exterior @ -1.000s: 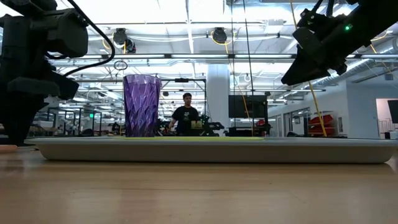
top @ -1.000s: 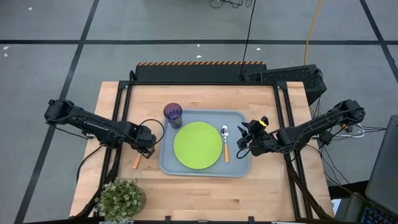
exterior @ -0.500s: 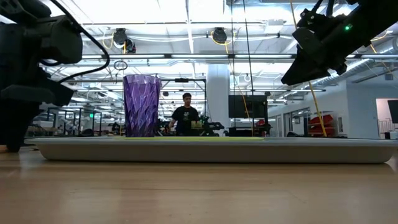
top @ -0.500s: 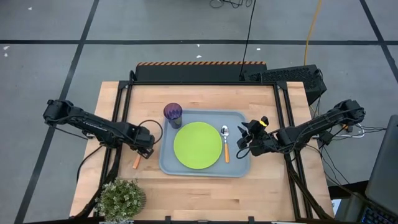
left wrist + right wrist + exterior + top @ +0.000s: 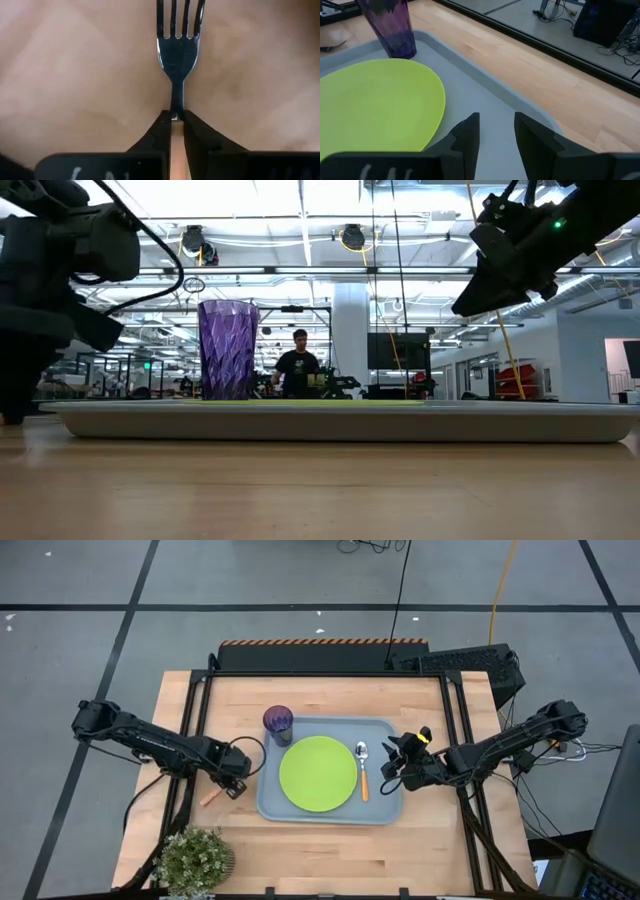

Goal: Pick and place plate/cup/fork/spoon on tray
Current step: Put the orange fork on the gray serving tray to the right side of the orange spoon

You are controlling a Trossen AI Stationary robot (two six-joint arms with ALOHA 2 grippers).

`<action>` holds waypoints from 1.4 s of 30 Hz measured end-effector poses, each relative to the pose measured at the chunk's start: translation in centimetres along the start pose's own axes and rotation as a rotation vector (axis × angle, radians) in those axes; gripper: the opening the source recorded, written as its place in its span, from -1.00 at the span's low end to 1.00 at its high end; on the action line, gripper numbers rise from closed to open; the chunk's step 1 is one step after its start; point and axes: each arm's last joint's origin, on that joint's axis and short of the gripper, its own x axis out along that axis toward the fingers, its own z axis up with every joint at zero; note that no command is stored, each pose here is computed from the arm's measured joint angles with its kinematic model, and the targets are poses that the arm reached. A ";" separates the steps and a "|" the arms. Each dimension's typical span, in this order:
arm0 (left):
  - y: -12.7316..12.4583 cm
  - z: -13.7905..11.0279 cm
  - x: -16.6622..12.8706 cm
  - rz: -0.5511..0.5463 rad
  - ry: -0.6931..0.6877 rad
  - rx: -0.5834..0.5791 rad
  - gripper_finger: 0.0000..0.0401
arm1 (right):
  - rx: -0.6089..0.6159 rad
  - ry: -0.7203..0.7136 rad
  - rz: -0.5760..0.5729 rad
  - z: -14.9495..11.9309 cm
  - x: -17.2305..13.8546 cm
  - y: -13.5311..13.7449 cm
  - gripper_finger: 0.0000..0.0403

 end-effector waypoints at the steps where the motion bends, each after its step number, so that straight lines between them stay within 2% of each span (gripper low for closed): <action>1: -0.2 0.0 -0.2 -0.020 0.013 0.014 -0.87 | 0.000 0.000 0.000 0.0 0.0 0.0 -0.42; 6: -1.0 0.3 -1.7 -0.048 0.032 0.058 -0.87 | 0.013 -0.008 0.005 0.1 0.0 0.1 -0.42; 11: -2.3 1.0 -4.4 -0.083 0.002 0.103 -0.87 | 0.031 -0.014 0.017 0.2 0.0 0.2 -0.42; 16: -4.4 2.0 -9.0 -0.183 -0.075 0.125 -0.87 | -0.014 0.021 0.099 0.5 -0.2 0.5 -0.42; 20: -5.6 2.5 -13.3 -0.266 -0.143 0.086 -0.87 | -0.035 0.052 0.171 0.9 -0.6 0.2 -0.42; 24: -6.3 3.2 -16.8 -0.261 -0.143 0.018 -0.87 | -0.052 0.055 0.198 1.2 -1.1 -0.3 -0.42; 27: -7.4 4.0 -19.1 -0.222 -0.129 0.022 -0.87 | -0.057 0.050 0.201 1.4 -1.4 -0.6 -0.42; 29: -8.8 5.0 -20.3 -0.205 -0.146 0.054 -0.87 | -0.048 0.043 0.208 1.6 -1.5 -0.7 -0.42; 33: -11.5 7.9 -22.3 -0.238 -0.219 0.099 -0.87 | -0.083 0.034 0.203 1.7 -1.6 -0.9 -0.42; 37: -13.2 11.7 -22.0 -0.218 -0.235 0.081 -0.87 | -0.173 0.029 0.131 1.7 -1.2 -1.5 -0.42; 42: -14.9 16.2 -20.2 -0.191 -0.225 0.055 -0.87 | -0.159 0.035 0.050 2.2 -0.9 -3.1 -0.42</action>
